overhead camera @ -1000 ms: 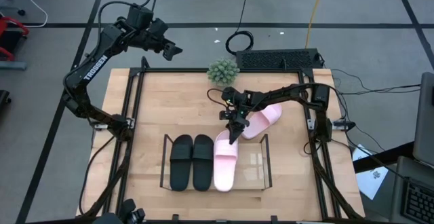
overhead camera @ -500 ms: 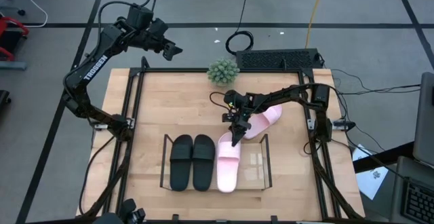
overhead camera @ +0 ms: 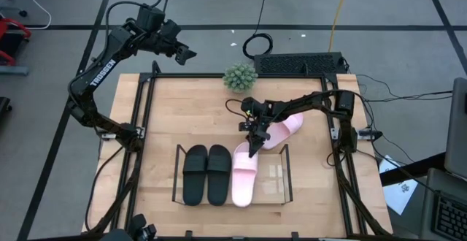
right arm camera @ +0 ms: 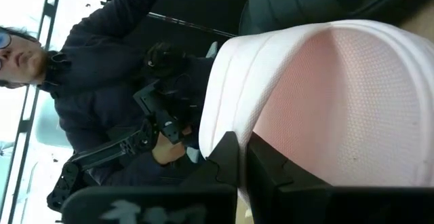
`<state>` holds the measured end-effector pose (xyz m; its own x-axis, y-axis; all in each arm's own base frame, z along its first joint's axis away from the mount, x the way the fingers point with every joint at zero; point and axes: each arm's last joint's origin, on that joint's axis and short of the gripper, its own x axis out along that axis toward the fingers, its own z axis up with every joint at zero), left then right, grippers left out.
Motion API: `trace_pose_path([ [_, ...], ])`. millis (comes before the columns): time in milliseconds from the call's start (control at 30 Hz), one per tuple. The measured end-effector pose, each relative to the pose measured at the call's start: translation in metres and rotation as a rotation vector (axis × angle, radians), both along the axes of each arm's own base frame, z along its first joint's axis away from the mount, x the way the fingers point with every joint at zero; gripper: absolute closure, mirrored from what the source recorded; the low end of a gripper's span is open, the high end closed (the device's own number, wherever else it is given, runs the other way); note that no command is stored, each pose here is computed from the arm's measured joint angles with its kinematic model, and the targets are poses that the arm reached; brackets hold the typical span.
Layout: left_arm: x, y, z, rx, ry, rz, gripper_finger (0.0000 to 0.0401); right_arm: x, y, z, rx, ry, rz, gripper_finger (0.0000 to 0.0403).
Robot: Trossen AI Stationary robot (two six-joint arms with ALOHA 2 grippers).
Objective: Pick and place slides into the shelf
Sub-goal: Put the left pink slipper on the shelf
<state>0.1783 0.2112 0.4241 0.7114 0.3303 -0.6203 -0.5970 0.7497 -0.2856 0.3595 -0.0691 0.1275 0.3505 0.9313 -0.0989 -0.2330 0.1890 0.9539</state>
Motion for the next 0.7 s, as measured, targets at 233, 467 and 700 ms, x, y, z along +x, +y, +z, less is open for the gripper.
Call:
trace_pose_path([
  [233, 0.0000, 0.0000, 0.0000, 0.000, 0.000, 0.000, 0.0116, 0.0019, 0.0085, 0.0003, -0.003, -0.009, 0.024, 0.0403],
  [467, -0.0001, 0.0001, 0.0000, -0.002, -0.001, 0.002, 0.0116, 0.0024, 0.0076, -0.0003, -0.029, -0.012, 0.001, 0.0403],
  [700, 0.0000, 0.0000, 0.0000, -0.003, -0.001, 0.002, 0.0116, 0.0027, 0.0076, -0.0006, -0.052, -0.031, -0.009, 0.0403],
])
